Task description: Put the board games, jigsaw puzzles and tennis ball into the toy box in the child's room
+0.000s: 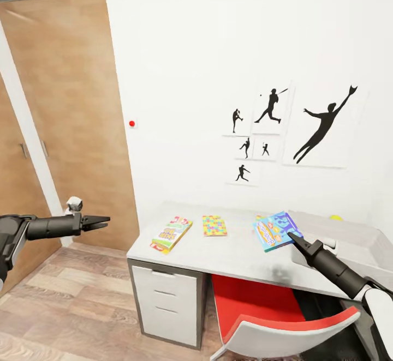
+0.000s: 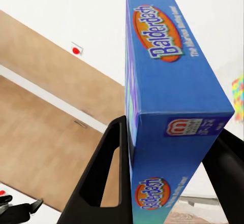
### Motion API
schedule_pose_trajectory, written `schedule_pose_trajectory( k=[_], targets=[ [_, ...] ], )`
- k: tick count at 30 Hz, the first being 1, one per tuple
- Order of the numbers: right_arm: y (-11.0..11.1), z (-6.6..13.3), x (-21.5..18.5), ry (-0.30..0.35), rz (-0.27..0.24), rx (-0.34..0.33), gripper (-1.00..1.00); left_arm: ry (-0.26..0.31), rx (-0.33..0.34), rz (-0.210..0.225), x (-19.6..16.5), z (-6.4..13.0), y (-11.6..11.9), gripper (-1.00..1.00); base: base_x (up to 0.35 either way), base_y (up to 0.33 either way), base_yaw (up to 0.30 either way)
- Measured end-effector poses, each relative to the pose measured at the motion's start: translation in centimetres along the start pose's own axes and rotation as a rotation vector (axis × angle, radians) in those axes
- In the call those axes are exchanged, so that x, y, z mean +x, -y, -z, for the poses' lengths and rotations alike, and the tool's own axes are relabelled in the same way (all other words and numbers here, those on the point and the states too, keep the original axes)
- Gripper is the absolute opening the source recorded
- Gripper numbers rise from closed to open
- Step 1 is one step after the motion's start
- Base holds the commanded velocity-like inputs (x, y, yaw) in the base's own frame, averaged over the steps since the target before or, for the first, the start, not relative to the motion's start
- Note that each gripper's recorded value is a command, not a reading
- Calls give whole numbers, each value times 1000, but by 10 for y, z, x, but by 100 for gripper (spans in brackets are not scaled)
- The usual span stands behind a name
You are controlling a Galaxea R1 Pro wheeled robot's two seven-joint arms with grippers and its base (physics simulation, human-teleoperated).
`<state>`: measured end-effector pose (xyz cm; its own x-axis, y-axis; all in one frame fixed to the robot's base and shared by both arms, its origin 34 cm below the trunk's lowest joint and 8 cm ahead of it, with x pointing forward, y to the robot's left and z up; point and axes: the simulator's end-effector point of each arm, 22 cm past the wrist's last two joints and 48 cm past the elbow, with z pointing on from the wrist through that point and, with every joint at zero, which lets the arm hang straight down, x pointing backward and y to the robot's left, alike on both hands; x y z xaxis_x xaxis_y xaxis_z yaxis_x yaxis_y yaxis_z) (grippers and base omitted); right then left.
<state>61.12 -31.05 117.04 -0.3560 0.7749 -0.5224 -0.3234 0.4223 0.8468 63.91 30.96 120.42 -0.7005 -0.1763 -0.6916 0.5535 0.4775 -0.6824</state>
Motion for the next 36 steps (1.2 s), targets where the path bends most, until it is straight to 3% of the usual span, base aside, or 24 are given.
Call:
schedule_pose_trajectory(
  k=[11, 36],
  targets=[
    [-1, 1, 0, 3, 0, 1, -100, 7, -4, -3, -1, 4, 2, 100, 115, 0, -280],
    [0, 2, -1, 8, -13, 5, -100, 17, -2, -31, -4, 9, 9, 100, 13, 29, -280]
  ],
)
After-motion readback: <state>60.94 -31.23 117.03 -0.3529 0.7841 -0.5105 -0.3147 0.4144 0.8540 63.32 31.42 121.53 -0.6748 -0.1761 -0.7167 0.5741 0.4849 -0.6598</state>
